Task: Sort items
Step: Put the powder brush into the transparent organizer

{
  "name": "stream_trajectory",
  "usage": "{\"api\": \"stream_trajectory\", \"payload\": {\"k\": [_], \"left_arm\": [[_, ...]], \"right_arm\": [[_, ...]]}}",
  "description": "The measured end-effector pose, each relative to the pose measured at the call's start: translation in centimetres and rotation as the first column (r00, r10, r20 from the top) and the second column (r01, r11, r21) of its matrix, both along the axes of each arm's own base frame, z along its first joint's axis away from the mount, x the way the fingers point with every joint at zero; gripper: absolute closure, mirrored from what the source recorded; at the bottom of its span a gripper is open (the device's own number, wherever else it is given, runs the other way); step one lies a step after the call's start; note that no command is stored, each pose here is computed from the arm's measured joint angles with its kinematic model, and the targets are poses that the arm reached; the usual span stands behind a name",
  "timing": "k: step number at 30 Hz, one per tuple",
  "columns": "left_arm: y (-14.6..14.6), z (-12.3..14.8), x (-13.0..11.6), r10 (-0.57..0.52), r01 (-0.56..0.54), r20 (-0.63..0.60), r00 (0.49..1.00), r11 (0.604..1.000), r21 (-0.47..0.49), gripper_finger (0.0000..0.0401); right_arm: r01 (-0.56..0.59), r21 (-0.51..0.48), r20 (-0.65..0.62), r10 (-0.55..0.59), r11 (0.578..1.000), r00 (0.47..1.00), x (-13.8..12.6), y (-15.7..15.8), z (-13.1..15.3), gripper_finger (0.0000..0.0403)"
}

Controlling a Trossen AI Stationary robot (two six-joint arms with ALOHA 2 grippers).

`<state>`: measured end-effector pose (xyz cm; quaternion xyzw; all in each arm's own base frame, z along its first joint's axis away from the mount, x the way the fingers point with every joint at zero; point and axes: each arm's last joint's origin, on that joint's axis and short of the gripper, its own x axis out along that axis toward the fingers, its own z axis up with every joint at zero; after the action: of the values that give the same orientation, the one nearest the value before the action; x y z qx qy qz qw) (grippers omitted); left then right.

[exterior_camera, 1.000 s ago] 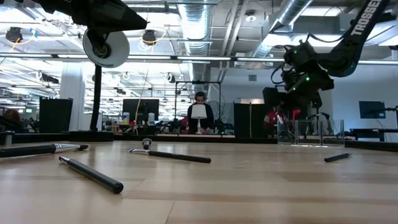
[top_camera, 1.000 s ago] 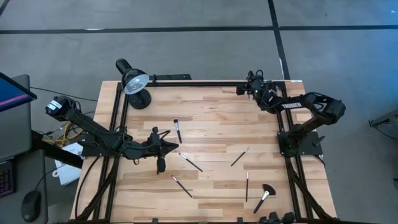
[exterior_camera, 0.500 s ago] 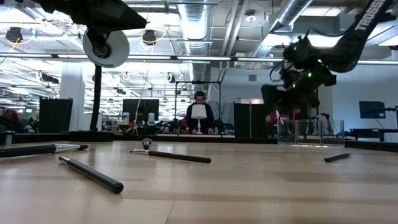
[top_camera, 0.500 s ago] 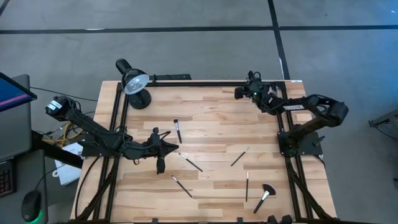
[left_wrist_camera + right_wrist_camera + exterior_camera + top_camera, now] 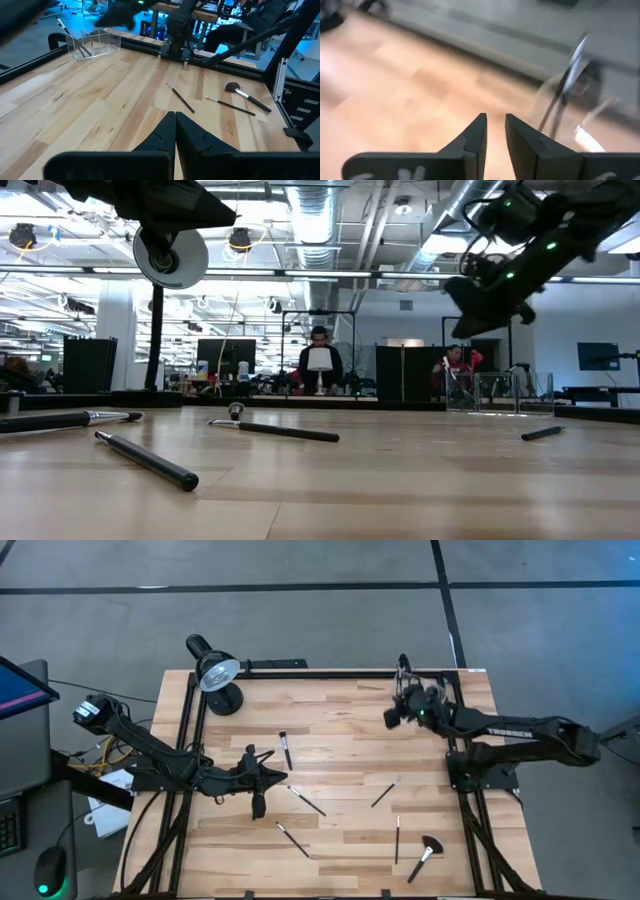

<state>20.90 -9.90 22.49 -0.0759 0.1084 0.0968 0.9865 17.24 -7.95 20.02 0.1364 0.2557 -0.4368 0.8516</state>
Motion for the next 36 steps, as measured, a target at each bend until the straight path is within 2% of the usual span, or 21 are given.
{"api": "stream_trajectory", "payload": {"k": [4,7,11,15,20,23,27,33,36], "left_arm": [[0.2,0.0,0.1,0.009,-0.009,0.0,1.0,1.0,0.0,0.0395],[0.7,0.0,0.3,0.036,-0.036,0.004,0.999,0.999,-0.019,0.0395],[1.2,0.0,0.5,0.061,-0.061,0.003,0.998,0.998,-0.016,0.0395],[1.4,0.0,0.6,0.059,-0.059,-0.008,0.998,0.997,0.04,0.0395],[1.5,0.0,0.7,0.058,-0.057,-0.011,0.998,0.996,0.061,0.0395],[1.7,0.0,0.7,0.08,-0.079,-0.011,0.997,0.993,0.084,0.0395],[2.2,0.0,0.8,0.154,-0.153,-0.002,0.988,0.983,0.098,0.0395],[2.1,-0.7,0.6,0.132,-0.131,-0.017,0.991,0.99,0.055,0.0395],[2.4,-1.3,0.4,0.141,-0.139,-0.032,0.99,0.988,0.062,0.0395]], "right_arm": [[-0.082,0.142,0.028,0.079,0.986,0.996,0.3,3.0,-0.3,0.0341],[-0.144,0.17,0.059,0.136,0.975,0.989,1.0,5.5,-0.6,0.0341],[-0.174,0.148,0.1,0.161,0.973,0.982,1.6,8.6,-1.0,0.0341],[-0.198,0.125,0.173,0.175,0.972,0.969,2.3,11.3,-1.5,0.0341],[-0.219,0.03,0.244,0.206,0.975,0.948,3.3,14.1,-2.2,0.0341],[-0.252,-0.021,0.207,0.251,0.968,0.946,3.8,14.5,-2.3,0.0341],[-0.208,-0.034,0.238,0.21,0.978,0.948,4.4,13.8,-1.9,0.0341],[-0.158,-0.061,0.266,0.169,0.986,0.949,5.3,12.6,-1.7,0.0341],[-0.161,-0.082,0.277,0.178,0.983,0.944,5.9,12.5,-1.8,0.0341]]}}
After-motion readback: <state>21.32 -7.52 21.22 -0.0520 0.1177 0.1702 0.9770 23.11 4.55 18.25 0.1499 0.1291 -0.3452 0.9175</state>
